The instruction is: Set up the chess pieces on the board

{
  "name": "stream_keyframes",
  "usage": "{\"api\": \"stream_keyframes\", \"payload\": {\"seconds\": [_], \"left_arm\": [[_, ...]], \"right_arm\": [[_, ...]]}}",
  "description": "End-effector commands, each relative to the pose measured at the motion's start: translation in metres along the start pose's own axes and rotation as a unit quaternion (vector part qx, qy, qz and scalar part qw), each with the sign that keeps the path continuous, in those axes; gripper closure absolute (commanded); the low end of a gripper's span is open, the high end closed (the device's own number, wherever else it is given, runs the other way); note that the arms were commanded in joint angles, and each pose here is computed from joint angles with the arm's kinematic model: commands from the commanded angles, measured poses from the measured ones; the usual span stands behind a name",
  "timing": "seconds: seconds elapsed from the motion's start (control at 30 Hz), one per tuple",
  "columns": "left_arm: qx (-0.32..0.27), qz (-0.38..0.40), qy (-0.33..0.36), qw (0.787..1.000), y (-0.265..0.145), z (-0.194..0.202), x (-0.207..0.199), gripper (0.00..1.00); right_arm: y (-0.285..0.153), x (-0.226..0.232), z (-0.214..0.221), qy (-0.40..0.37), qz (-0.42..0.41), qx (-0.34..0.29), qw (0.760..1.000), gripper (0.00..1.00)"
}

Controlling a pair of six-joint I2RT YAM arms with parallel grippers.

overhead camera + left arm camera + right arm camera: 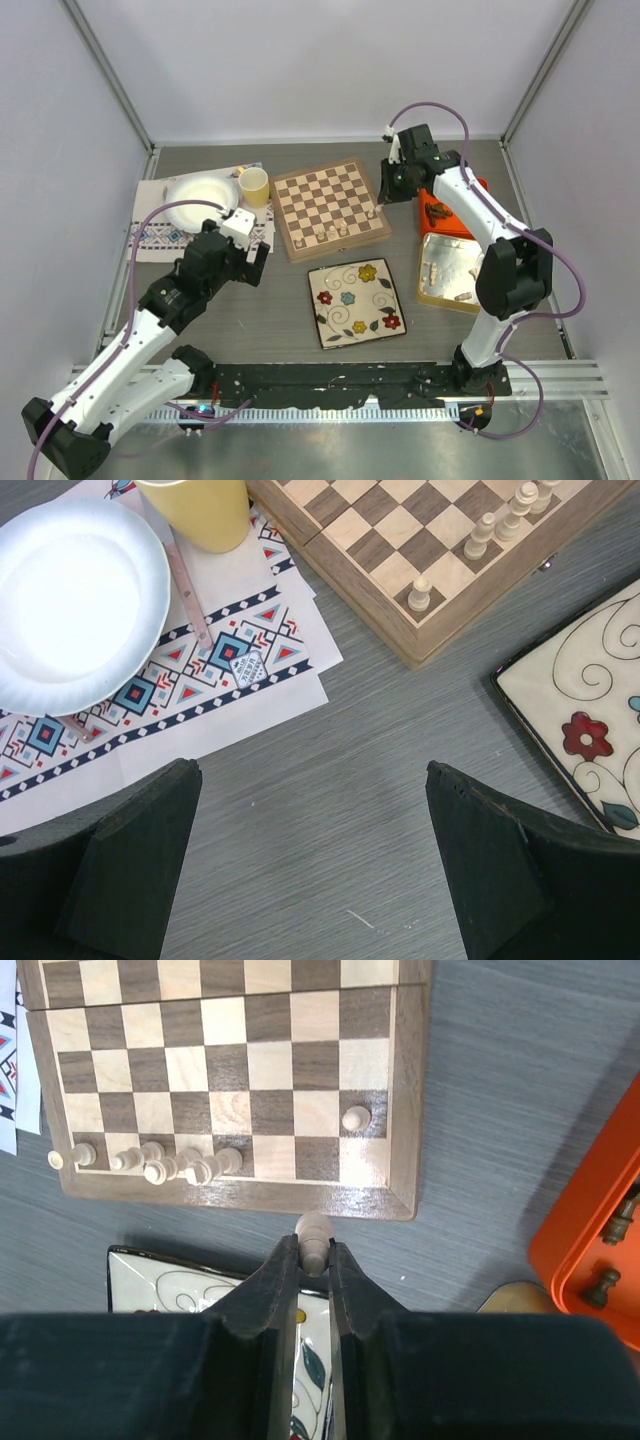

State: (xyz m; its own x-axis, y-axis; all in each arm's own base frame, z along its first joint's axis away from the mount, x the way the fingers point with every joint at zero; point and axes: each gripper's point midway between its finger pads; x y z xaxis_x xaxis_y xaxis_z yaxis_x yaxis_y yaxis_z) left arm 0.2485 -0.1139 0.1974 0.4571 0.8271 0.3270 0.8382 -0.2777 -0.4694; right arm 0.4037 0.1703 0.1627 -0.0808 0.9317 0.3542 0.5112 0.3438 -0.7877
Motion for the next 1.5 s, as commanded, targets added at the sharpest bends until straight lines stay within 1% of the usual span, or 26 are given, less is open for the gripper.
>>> {"api": "stream_keyframes", "payload": {"seconds": [0.0,0.03,0.07,0.1,0.13,0.2,0.23,0.27,0.33,0.43,0.47,0.5,0.6,0.7,0.87,0.9,0.97,1.0,1.03,1.07,1.13,1.17,1.3,1.47], "left_arm": [[-0.019,-0.016,0.0,1.0,0.003,-0.01,0.006,0.0],[-0.02,-0.015,0.001,1.0,0.003,-0.01,0.006,0.0],[-0.019,-0.015,0.001,1.0,0.003,-0.01,0.006,0.0],[-0.018,-0.016,0.001,1.0,0.003,-0.009,0.006,0.0],[-0.019,-0.018,0.001,1.0,0.003,-0.009,0.007,0.0],[-0.019,-0.019,0.001,1.0,0.002,-0.008,0.007,0.0],[-0.021,-0.02,0.0,1.0,0.001,-0.009,0.007,0.0],[-0.022,-0.02,0.0,1.0,0.001,-0.01,0.008,0.0],[-0.023,-0.022,-0.001,1.0,0.001,-0.01,0.008,0.0],[-0.022,-0.022,0.0,1.0,0.001,-0.01,0.008,0.0],[-0.02,-0.021,0.0,1.0,0.002,-0.009,0.008,0.0],[-0.02,-0.021,0.0,1.0,0.002,-0.009,0.008,0.0],[-0.019,-0.02,0.0,1.0,0.003,-0.008,0.007,0.01],[-0.018,-0.019,0.001,1.0,0.003,-0.008,0.007,0.0],[-0.013,-0.019,0.002,1.0,0.005,-0.006,0.006,0.0],[-0.013,-0.019,0.002,1.0,0.005,-0.006,0.006,0.0],[-0.012,-0.02,0.002,1.0,0.006,-0.006,0.006,0.01],[-0.013,-0.021,0.002,1.0,0.005,-0.006,0.007,0.01],[-0.012,-0.02,0.002,1.0,0.006,-0.005,0.006,0.0],[-0.013,-0.021,0.002,1.0,0.005,-0.006,0.007,0.0],[-0.014,-0.023,0.001,1.0,0.005,-0.006,0.008,0.0],[-0.013,-0.022,0.002,1.0,0.005,-0.006,0.007,0.0],[-0.015,-0.022,0.001,1.0,0.005,-0.006,0.007,0.0],[-0.014,-0.023,0.002,1.0,0.005,-0.006,0.008,0.01]], "right_arm": [[0.001,0.026,-0.024,-0.069,-0.02,-0.034,0.997,0.99],[0.005,0.025,-0.023,-0.117,-0.014,-0.029,0.993,0.99],[0.011,0.029,-0.02,-0.147,-0.023,-0.016,0.989,0.99],[0.014,0.034,-0.018,-0.17,-0.026,-0.013,0.985,0.99],[0.019,0.03,-0.022,-0.173,-0.003,-0.024,0.985,0.99],[0.028,0.033,-0.023,-0.161,0.006,-0.019,0.987,0.99],[0.03,0.032,-0.02,-0.15,0.012,-0.005,0.989,0.99],[0.026,0.037,-0.028,-0.129,0.012,-0.014,0.991,0.99],[0.028,0.038,-0.03,-0.116,0.018,-0.014,0.993,0.99],[0.021,0.04,-0.037,-0.081,0.033,-0.04,0.995,0.99],[0.017,0.03,-0.043,-0.055,0.069,-0.062,0.994,0.99],[0.014,0.027,-0.046,-0.039,0.084,-0.075,0.993,0.99],[0.013,0.019,-0.042,0.006,0.107,-0.093,0.99,0.99],[0.008,0.02,-0.036,0.027,0.097,-0.101,0.99,0.99],[0.003,0.025,-0.03,0.027,0.077,-0.1,0.992,0.99],[0.003,0.028,-0.028,0.018,0.068,-0.094,0.993,0.99],[0.007,0.037,-0.019,-0.053,0.027,-0.065,0.996,0.99],[0.007,0.05,-0.01,-0.099,-0.018,-0.041,0.994,0.99],[0.008,0.05,0.003,-0.148,-0.037,-0.014,0.988,0.99],[0.009,0.051,0.009,-0.205,-0.058,0.0,0.977,0.99],[0.016,0.041,0.015,-0.233,-0.048,0.009,0.971,0.99],[0.018,0.039,0.018,-0.272,-0.055,0.014,0.961,0.99],[0.022,0.038,0.019,-0.296,-0.062,0.007,0.953,0.99],[0.036,0.038,0.019,-0.282,-0.061,0.015,0.957,0.99]]}}
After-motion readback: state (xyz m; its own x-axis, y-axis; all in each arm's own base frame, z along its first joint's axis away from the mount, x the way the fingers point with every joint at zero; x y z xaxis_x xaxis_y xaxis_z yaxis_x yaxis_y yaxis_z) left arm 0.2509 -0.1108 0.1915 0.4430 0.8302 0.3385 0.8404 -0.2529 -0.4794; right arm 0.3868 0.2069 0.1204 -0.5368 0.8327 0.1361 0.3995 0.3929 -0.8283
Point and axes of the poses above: each gripper's point midway between its finger pads, its own y axis out along the fingers, its own x axis along the line the jaws close on, z = x × y, and after that the axes turned 13 degrees about y, right-handed
